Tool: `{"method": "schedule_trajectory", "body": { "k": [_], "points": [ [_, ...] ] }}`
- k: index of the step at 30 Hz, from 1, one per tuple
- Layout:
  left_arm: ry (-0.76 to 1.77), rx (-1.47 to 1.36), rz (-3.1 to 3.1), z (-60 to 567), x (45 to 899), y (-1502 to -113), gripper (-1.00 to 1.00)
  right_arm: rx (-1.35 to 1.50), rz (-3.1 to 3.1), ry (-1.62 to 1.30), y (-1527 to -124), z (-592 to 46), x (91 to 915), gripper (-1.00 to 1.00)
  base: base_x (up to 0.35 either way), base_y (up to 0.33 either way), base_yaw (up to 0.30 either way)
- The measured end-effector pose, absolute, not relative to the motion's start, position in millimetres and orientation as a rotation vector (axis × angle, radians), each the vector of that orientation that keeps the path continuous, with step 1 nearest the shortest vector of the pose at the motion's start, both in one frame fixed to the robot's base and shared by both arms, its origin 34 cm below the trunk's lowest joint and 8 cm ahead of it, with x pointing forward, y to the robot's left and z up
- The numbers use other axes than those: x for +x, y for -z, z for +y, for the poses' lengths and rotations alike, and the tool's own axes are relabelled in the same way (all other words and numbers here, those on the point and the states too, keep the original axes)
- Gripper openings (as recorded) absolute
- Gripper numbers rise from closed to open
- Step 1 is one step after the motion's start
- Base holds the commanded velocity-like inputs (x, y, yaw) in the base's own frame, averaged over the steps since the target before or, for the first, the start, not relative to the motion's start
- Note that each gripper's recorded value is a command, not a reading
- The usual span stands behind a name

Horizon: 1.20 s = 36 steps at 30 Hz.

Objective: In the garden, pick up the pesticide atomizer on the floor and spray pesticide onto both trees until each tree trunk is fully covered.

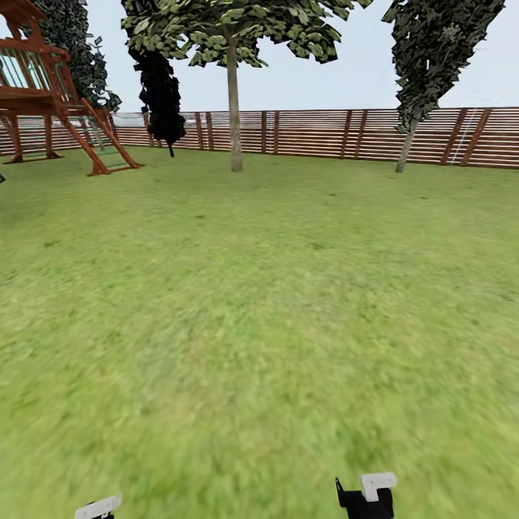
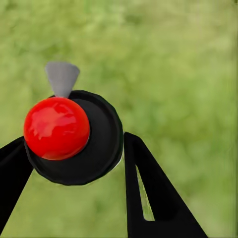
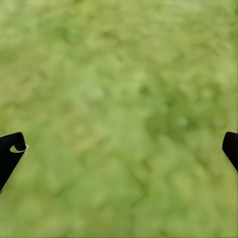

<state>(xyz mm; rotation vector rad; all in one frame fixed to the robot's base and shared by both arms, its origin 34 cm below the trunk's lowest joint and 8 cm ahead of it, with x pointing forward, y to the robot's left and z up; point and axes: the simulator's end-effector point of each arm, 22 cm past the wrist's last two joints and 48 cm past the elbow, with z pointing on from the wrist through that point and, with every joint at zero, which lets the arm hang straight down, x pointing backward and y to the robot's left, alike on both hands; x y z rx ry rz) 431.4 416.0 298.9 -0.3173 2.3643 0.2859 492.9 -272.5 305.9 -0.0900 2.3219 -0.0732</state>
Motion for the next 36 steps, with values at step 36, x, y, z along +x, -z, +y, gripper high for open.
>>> {"method": "schedule_trajectory", "body": {
  "k": [36],
  "points": [
    [-0.286,-0.316,2.366,415.8,430.8,-298.6,-1.0,-0.089,2.322,0.072,-305.8,-271.5,493.0,1.0,0.34,0.0,0.116]
  ]
}}
